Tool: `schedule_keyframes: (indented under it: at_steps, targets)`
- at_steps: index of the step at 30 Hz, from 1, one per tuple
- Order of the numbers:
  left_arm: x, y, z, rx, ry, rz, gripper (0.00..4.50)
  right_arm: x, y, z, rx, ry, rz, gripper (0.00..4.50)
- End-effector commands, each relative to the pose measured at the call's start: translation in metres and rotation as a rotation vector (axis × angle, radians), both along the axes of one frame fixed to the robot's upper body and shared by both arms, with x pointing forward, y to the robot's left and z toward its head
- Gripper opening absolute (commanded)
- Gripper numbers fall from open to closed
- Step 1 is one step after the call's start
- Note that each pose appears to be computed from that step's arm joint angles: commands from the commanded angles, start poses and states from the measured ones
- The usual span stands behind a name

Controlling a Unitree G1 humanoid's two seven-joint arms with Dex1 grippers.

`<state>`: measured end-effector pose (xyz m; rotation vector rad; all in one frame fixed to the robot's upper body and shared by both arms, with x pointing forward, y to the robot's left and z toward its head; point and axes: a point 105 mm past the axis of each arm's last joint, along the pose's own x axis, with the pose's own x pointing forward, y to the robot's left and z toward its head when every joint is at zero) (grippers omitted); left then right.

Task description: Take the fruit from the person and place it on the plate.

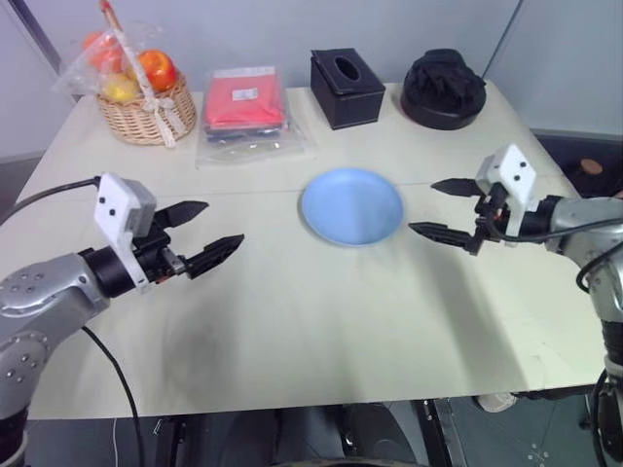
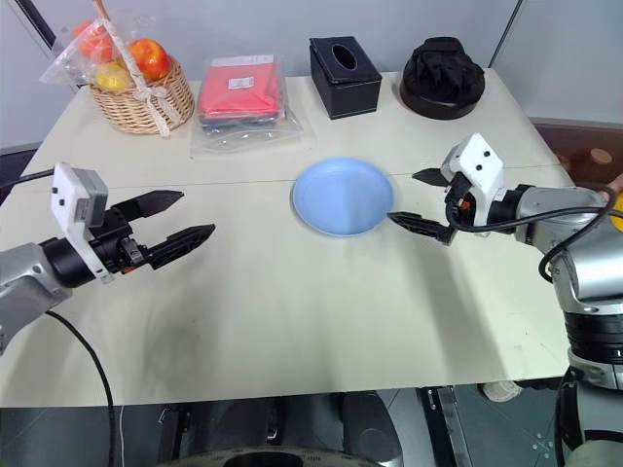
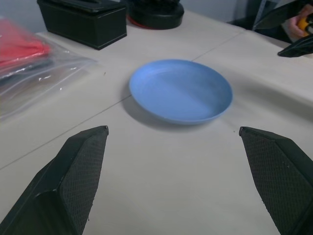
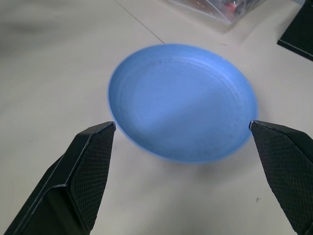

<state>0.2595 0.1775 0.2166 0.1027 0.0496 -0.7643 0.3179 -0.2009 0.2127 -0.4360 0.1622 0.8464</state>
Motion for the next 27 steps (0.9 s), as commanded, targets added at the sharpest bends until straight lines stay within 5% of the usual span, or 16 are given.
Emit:
schedule_keyframes:
  at_steps: [1,27]
  targets:
    - [0.0004,0.0018,0.0059,0.020,-0.025,0.002,4.50,-0.0042,-0.0001,0.0183,-0.002,-0.065,0.001,4.49]
    - [0.0092,0.0041,0.0087,0.009,-0.058,0.005,4.50,-0.0011,0.0023,0.0257,-0.004,-0.088,-0.004,4.49]
